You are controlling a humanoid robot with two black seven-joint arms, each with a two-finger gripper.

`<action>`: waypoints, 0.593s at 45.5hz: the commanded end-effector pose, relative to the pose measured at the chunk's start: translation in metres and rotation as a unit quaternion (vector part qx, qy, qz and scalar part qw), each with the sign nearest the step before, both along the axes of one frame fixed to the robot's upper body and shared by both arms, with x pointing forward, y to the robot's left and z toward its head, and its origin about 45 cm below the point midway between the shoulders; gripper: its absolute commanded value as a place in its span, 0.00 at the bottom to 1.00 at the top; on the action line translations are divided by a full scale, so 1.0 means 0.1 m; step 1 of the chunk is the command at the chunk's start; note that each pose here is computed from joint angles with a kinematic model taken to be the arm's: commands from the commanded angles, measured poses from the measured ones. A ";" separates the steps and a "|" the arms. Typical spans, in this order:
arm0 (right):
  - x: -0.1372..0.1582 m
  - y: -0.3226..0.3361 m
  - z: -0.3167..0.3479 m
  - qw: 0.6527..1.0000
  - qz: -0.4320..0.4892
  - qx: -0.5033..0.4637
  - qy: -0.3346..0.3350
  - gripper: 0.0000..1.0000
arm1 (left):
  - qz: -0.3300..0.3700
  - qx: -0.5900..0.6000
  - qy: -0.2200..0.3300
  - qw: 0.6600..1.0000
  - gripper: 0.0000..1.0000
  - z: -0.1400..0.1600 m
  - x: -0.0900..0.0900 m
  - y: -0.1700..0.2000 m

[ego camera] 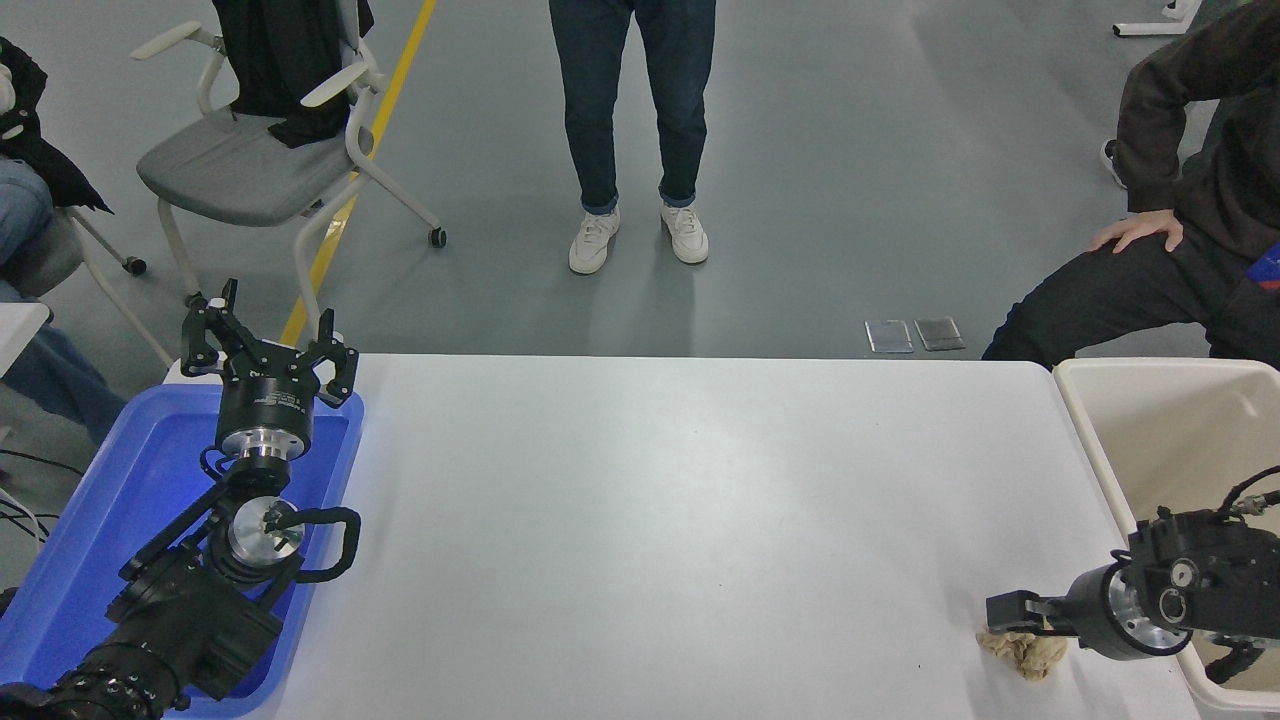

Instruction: Pick up paper ball place in dustbin

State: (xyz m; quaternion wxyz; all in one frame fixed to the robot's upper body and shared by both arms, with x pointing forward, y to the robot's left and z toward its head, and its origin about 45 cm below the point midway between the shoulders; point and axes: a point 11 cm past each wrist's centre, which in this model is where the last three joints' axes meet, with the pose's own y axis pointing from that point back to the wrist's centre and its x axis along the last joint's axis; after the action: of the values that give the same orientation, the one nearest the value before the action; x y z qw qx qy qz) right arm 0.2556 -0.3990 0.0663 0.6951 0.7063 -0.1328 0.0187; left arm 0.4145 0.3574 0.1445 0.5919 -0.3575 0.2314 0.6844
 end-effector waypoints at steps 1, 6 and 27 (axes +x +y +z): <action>-0.03 0.02 -0.12 1.000 -0.005 -0.001 -0.008 0.34 | 0.000 0.000 0.000 1.000 0.99 0.00 0.00 0.00; -0.02 0.00 -0.11 1.000 -0.004 -0.002 -0.009 0.04 | 0.000 0.000 0.000 1.000 0.99 0.00 0.00 -0.01; 0.14 -0.29 0.73 0.999 -0.005 -0.010 -0.037 0.00 | -0.002 0.000 0.000 1.000 0.99 0.00 0.01 -0.01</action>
State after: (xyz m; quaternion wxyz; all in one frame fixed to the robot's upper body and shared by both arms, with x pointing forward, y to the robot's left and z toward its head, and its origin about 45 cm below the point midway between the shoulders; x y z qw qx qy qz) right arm 0.2613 -0.4143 0.0844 0.6960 0.7008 -0.1540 0.0286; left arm 0.4146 0.3571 0.1446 0.5925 -0.3571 0.2316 0.6840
